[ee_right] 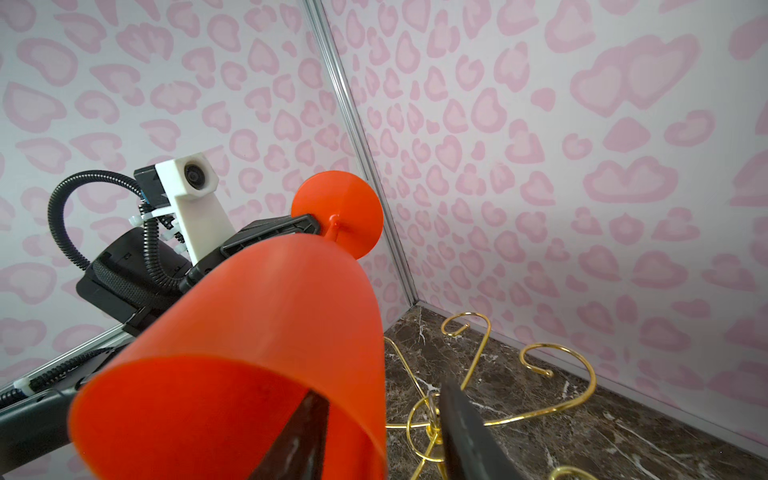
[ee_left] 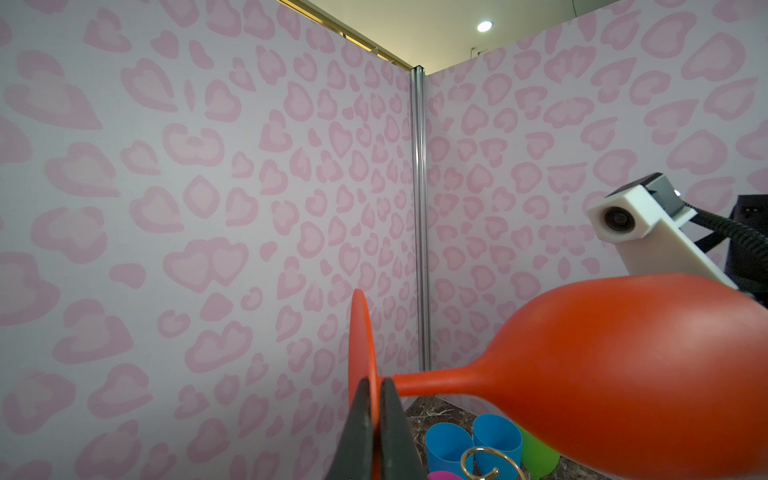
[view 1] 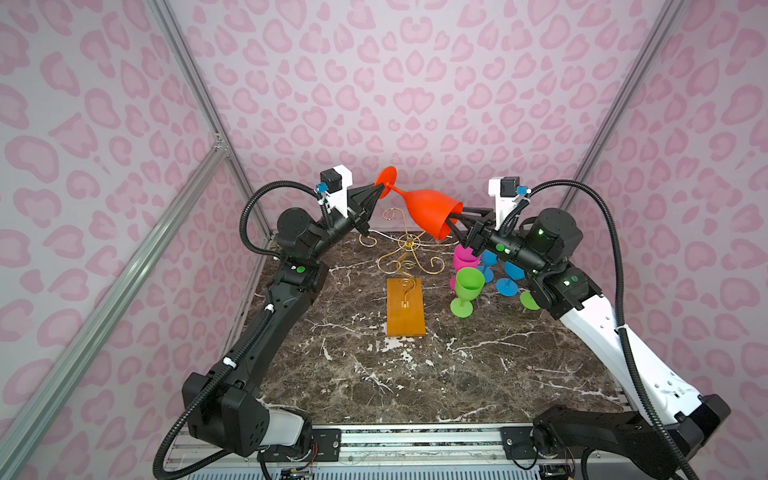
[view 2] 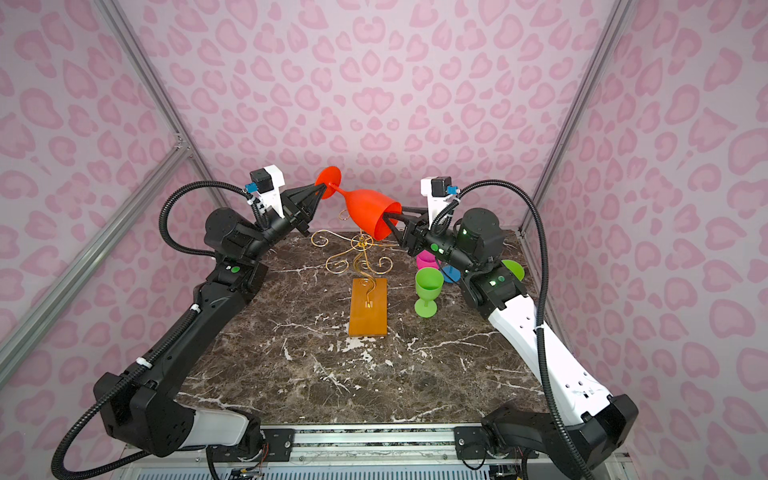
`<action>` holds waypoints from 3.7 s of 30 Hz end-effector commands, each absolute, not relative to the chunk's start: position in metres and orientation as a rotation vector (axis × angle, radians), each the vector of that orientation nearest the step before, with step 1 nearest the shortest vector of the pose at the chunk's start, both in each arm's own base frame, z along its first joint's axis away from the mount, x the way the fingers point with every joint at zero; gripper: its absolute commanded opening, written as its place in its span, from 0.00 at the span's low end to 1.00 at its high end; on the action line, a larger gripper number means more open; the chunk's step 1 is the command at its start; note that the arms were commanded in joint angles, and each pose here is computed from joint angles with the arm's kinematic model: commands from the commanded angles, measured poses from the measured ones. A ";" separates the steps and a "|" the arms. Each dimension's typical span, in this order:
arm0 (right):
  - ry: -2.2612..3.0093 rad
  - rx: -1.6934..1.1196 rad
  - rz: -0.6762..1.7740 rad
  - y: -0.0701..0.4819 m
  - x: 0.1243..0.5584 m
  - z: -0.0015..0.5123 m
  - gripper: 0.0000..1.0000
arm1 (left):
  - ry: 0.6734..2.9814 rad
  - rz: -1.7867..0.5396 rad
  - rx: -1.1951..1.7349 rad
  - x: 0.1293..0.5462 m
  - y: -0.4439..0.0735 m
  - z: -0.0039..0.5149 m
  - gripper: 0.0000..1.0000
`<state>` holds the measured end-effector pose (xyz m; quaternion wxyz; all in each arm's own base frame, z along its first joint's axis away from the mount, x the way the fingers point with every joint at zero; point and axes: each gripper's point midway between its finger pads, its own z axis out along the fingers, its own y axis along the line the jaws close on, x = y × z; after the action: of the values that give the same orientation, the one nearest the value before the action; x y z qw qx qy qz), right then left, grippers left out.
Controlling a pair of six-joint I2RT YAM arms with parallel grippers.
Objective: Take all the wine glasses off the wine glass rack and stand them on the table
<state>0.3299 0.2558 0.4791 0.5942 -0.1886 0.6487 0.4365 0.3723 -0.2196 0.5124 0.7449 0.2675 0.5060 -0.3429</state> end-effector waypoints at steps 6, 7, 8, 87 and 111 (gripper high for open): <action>1.459 -0.480 1.042 0.273 0.324 0.493 0.00 | 1.091 -0.768 0.582 0.361 -0.216 0.513 0.07; 1.458 -0.480 1.041 0.274 0.323 0.493 0.00 | 1.092 -0.763 0.577 0.360 -0.216 0.512 0.12; 1.455 -0.481 1.040 0.274 0.321 0.495 0.00 | 1.099 -0.755 0.564 0.361 -0.213 0.511 0.18; 2.821 -0.914 -0.139 0.176 0.230 0.154 0.00 | 1.357 -0.216 -0.148 0.368 0.009 0.381 0.97; 2.486 -0.617 0.229 0.161 0.246 0.268 0.53 | 1.352 -0.238 -0.151 0.358 0.009 0.379 0.97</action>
<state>0.2442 0.1670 0.2493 0.2415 -0.2470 0.9368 0.0558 0.3650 0.0125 0.3716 0.7615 -0.0762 0.6359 -0.0997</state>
